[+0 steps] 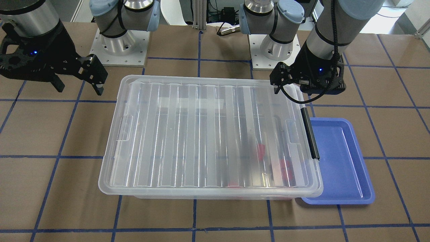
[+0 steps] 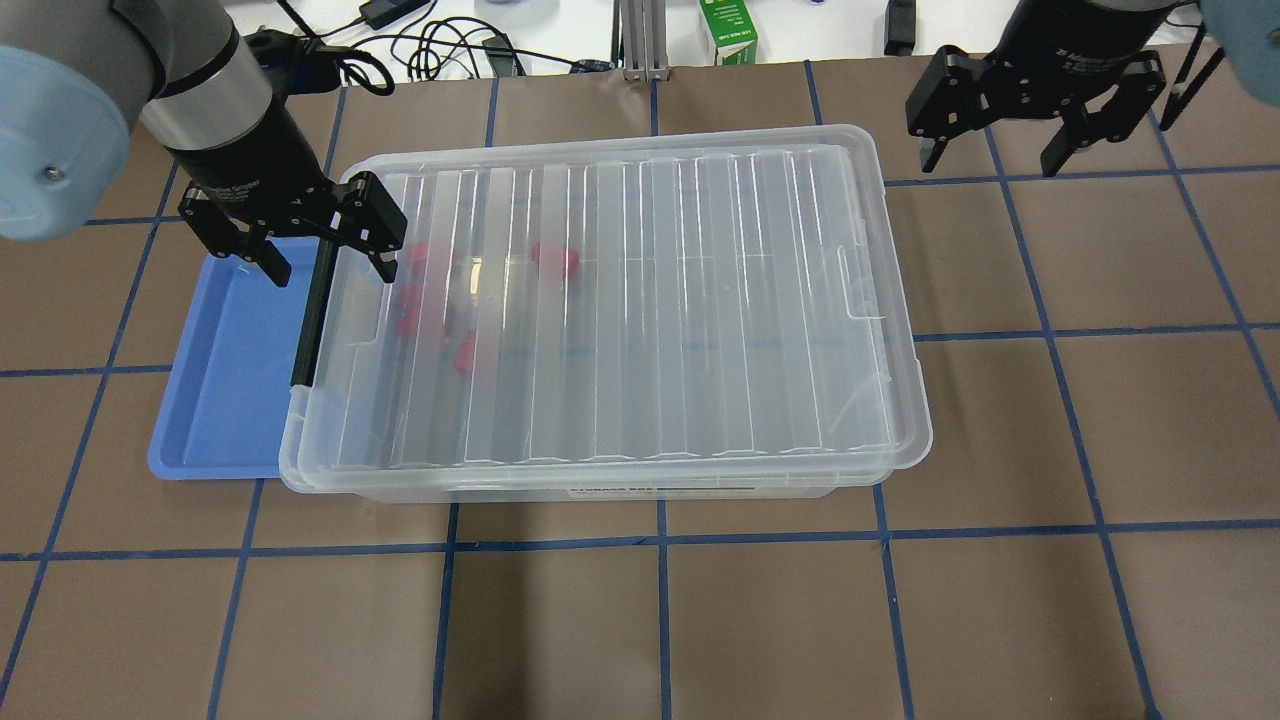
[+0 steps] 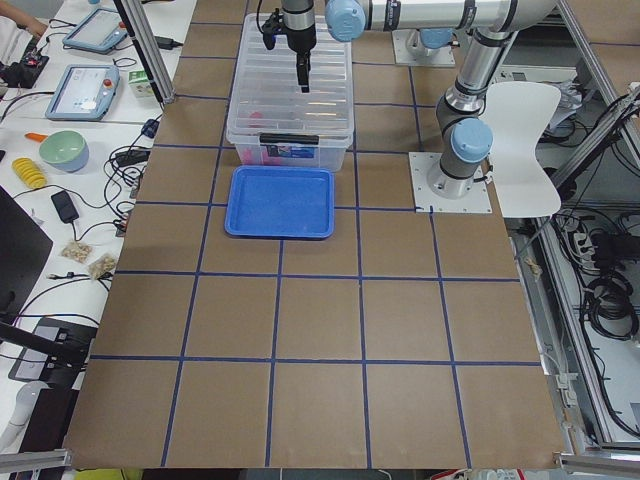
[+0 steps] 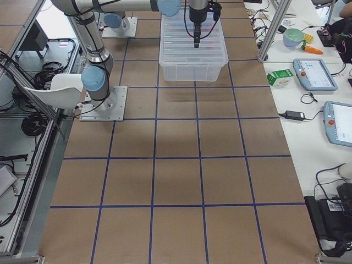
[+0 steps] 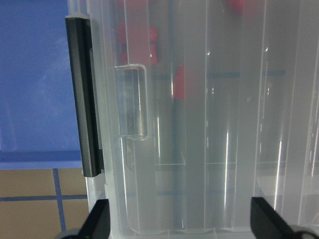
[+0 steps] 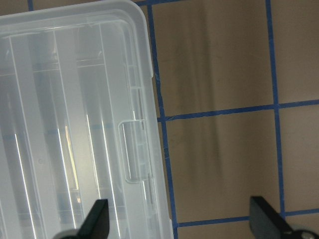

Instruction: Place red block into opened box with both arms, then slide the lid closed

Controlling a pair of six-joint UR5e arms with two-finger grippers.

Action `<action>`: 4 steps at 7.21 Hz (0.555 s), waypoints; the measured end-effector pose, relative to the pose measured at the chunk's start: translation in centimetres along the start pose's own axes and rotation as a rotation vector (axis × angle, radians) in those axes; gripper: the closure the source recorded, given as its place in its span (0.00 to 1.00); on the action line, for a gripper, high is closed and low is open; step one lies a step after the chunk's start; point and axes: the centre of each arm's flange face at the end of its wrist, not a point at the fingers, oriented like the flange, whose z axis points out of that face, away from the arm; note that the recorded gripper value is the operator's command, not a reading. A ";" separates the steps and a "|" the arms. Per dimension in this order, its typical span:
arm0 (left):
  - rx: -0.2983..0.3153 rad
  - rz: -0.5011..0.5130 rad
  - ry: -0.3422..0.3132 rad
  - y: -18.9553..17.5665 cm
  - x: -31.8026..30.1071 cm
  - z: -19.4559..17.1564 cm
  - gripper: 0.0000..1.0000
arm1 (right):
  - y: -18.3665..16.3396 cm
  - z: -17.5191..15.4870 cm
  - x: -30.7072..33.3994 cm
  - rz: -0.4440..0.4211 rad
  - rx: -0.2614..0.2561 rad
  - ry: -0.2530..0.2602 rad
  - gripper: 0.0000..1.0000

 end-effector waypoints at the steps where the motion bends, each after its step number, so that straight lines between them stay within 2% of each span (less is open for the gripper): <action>1: 0.000 0.000 0.000 0.0 0.0 0.0 0.00 | 0.2 0.3 -0.8 0.011 -0.009 -0.005 0.00; 4: -0.003 0.000 0.001 0.0 0.0 0.1 0.00 | 0.9 0.9 -2.7 -0.014 -0.025 -0.008 0.00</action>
